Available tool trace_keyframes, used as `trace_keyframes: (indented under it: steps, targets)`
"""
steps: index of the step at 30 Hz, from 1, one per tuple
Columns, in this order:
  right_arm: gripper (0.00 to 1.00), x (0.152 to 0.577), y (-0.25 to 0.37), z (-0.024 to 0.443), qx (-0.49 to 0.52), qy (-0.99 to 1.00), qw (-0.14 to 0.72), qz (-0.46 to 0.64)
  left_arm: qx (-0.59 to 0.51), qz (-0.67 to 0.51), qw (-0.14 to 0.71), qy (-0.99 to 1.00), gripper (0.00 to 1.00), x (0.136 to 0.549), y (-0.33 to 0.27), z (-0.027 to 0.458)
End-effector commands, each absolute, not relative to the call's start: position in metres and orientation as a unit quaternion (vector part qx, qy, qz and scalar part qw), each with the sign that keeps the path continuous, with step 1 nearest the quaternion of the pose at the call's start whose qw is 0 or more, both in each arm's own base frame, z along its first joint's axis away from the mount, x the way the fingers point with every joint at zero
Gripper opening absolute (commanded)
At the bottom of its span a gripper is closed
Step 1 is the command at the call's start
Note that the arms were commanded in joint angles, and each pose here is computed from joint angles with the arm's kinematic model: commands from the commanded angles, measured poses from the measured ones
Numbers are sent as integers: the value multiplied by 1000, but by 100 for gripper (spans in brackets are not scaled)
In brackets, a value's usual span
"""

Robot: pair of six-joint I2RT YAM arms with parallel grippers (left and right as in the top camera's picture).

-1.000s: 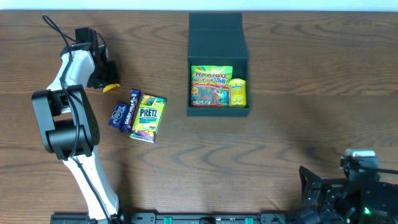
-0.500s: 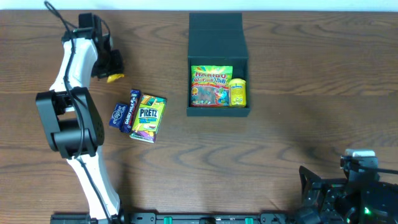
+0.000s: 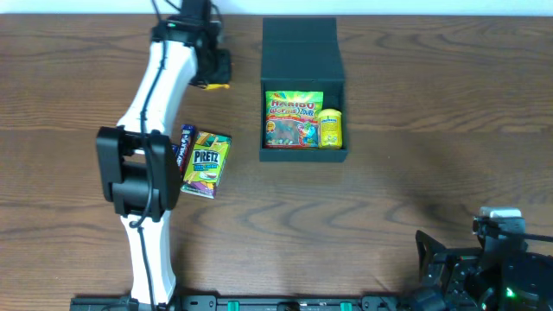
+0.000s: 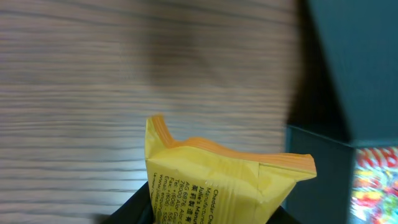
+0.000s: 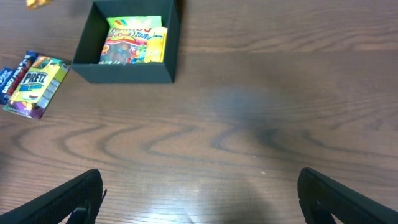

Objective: Pack container
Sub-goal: 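Grasp the yellow candy packet with the left gripper and lift, then carry the yellow packet right over the black box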

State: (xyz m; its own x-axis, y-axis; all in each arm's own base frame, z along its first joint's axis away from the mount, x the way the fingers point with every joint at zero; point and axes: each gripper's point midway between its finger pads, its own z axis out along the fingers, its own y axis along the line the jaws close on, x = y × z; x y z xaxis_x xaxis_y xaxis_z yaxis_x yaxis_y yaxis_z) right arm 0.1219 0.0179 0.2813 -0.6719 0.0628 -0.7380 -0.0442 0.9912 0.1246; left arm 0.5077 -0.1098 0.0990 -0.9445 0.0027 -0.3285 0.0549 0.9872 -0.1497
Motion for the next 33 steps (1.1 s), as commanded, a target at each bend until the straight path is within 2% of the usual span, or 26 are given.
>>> trace_keyframes:
  steps: [1,7,20,33]
  targets:
    - [99,122,17,283,9,911,408,67,37,-89,181,979,35,505,-138,116]
    - [99,122,17,283,9,911,408,67,104,-100,193,971,35,493,-195,122]
    - [99,122,17,283,9,911,408,67,327,-112,276,897,34,485,-291,142]
    - [99,122,17,283,9,911,408,67,553,-105,322,761,33,467,-343,150]
